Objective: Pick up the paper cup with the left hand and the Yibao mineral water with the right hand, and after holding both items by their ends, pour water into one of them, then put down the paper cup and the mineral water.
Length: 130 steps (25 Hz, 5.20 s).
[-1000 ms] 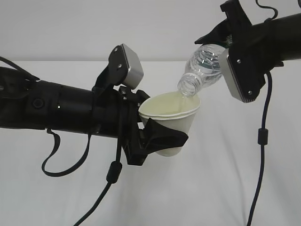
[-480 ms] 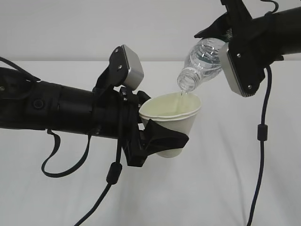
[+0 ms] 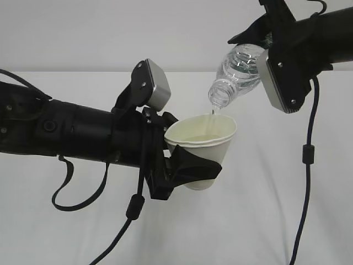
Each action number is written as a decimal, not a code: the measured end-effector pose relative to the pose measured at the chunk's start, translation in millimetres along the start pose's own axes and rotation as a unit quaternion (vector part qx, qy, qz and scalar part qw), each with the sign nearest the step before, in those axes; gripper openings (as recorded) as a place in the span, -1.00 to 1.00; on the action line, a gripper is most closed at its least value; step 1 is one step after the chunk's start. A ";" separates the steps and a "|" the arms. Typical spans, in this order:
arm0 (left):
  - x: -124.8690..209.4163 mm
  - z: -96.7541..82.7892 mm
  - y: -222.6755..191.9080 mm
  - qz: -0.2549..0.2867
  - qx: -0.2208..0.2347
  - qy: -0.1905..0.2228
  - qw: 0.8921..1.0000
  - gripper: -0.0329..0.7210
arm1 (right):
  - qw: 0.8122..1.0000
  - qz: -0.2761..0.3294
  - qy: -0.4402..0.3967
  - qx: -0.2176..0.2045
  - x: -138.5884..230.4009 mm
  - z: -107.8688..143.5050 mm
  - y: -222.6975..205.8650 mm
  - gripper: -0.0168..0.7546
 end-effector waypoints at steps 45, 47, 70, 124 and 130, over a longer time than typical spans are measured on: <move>1.3 0.8 -0.7 0.002 -0.001 0.001 1.000 0.20 | 1.000 0.003 0.003 0.004 2.5 -3.7 0.5 0.24; 1.3 0.8 -0.7 0.002 -0.001 0.001 1.000 0.20 | 1.000 0.003 0.003 0.004 2.5 -3.7 0.5 0.24; 1.1 0.9 -0.7 0.001 -0.001 0.002 1.000 0.20 | 1.000 0.003 0.003 0.004 2.5 -3.7 0.5 0.24; -0.8 7.9 -0.4 -0.006 -0.026 0.021 0.999 0.20 | 1.000 0.000 -0.013 0.005 1.5 -4.0 0.5 0.24; -1.3 8.1 -0.4 -0.008 -0.026 0.023 0.999 0.20 | 0.999 -0.012 -0.035 0.009 -1.6 -5.3 0.6 0.24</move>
Point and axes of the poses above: a point on each arm's last joint axis where the gripper is mounted, y pointing back along that axis away from the gripper, z along the wrist's bending axis when the last joint is at zero, x = y × z, the point moved 5 cm from there along -y, pointing out along that axis toward the gripper, and after that the axes turned 12 degrees about y, right-handed, at the moved point
